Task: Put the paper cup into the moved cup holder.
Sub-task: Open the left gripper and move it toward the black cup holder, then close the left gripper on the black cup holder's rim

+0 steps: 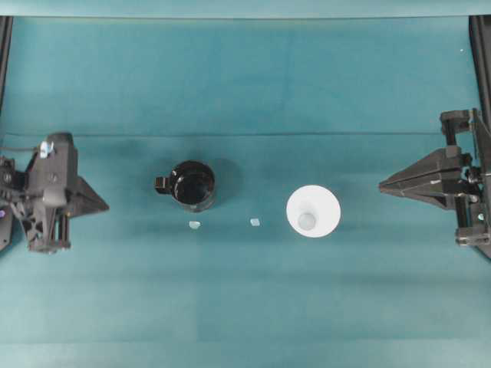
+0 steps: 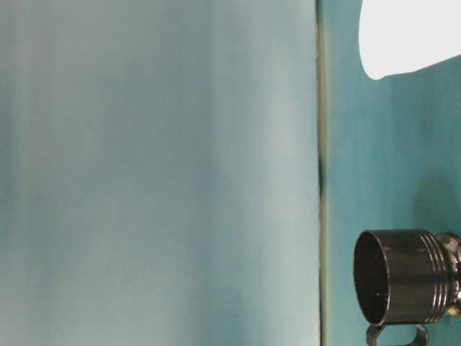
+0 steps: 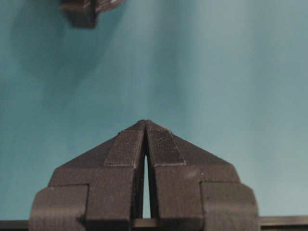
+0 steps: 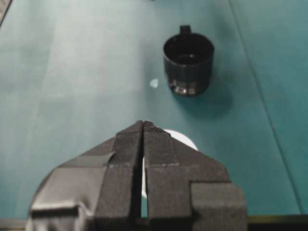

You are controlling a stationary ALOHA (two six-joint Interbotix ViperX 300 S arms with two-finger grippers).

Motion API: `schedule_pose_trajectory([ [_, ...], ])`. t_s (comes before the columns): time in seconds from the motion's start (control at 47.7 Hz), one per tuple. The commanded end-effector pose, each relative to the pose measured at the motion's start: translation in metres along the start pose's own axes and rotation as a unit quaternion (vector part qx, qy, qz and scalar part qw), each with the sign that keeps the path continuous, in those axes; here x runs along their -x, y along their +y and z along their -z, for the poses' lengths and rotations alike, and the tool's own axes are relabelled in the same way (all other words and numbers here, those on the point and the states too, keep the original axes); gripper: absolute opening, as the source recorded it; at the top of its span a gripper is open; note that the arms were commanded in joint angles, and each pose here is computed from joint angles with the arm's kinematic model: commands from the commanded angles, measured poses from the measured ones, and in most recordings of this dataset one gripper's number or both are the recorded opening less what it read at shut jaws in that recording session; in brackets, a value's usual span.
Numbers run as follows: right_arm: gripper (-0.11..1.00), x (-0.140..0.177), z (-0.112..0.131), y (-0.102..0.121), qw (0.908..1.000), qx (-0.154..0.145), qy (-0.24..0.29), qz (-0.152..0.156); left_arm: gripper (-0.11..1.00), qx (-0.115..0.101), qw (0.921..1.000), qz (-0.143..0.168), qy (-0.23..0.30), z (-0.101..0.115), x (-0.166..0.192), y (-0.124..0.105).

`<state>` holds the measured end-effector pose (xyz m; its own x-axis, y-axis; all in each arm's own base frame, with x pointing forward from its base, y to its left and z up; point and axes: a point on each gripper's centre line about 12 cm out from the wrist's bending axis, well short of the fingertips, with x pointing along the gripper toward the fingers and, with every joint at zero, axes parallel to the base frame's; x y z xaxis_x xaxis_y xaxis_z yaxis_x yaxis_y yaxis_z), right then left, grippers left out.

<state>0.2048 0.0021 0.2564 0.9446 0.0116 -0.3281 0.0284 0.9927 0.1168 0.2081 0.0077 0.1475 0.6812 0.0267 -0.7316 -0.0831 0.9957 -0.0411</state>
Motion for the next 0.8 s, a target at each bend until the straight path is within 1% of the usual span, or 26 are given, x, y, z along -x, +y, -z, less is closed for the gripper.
schedule_pose_trajectory([
  [0.0, 0.03, 0.000, -0.009, 0.002, 0.9999, -0.007, -0.007, -0.002, 0.01, 0.003, 0.9998, -0.008, -0.017, -0.005, 0.000, 0.005],
  [0.021, 0.03, 0.000, -0.008, 0.001, 1.0000, -0.006, -0.006, -0.002, 0.01, 0.004, 0.9997, -0.009, -0.022, -0.006, 0.000, 0.006],
  [0.084, 0.03, 0.000, -0.008, 0.001, 1.0000, -0.006, -0.006, -0.002, 0.02, -0.003, 0.9994, -0.010, -0.033, -0.007, 0.000, 0.006],
  [0.126, 0.03, 0.000, -0.009, 0.002, 1.0000, -0.006, -0.007, -0.003, 0.06, -0.011, 0.9993, -0.010, -0.036, -0.007, -0.001, 0.006],
  [0.168, 0.03, 0.000, -0.009, 0.001, 1.0000, -0.006, -0.007, -0.002, 0.11, -0.022, 0.9992, -0.011, -0.033, -0.005, -0.002, 0.007],
  [0.189, 0.03, 0.000, -0.009, 0.002, 1.0000, -0.007, -0.007, -0.002, 0.15, -0.027, 0.9991, -0.010, -0.031, -0.004, -0.002, 0.007],
  [0.252, 0.03, 0.000, -0.009, 0.002, 1.0000, -0.006, -0.007, -0.003, 0.33, -0.041, 0.9987, -0.011, -0.026, -0.001, -0.003, 0.007],
  [0.398, 0.03, 0.000, -0.009, 0.002, 1.0000, -0.006, -0.007, -0.003, 0.76, -0.070, 0.9973, -0.012, -0.017, 0.004, -0.006, 0.007],
  [0.44, 0.03, 0.000, -0.009, 0.002, 1.0000, -0.007, -0.007, -0.002, 0.86, -0.076, 0.9969, -0.012, -0.014, 0.005, -0.006, 0.007],
  [0.482, 0.03, 0.000, -0.009, 0.001, 1.0000, -0.006, -0.007, -0.002, 0.92, -0.081, 0.9965, -0.013, -0.014, 0.004, -0.007, 0.008],
  [0.524, 0.03, 0.000, -0.009, 0.002, 1.0000, -0.006, -0.007, -0.003, 0.93, -0.084, 0.9962, -0.014, -0.013, 0.004, -0.008, 0.009],
  [0.587, 0.03, 0.000, -0.009, 0.001, 1.0000, -0.006, -0.005, -0.002, 0.87, -0.088, 0.9959, -0.016, -0.018, 0.002, -0.010, 0.010],
  [0.65, 0.03, 0.000, -0.008, 0.001, 1.0000, -0.007, -0.003, -0.002, 0.85, -0.090, 0.9954, -0.020, -0.027, -0.001, -0.011, 0.012],
  [0.776, 0.03, 0.000, -0.007, 0.001, 1.0000, -0.009, 0.000, -0.001, 0.86, -0.087, 0.9950, -0.031, -0.039, -0.007, -0.017, 0.018],
])
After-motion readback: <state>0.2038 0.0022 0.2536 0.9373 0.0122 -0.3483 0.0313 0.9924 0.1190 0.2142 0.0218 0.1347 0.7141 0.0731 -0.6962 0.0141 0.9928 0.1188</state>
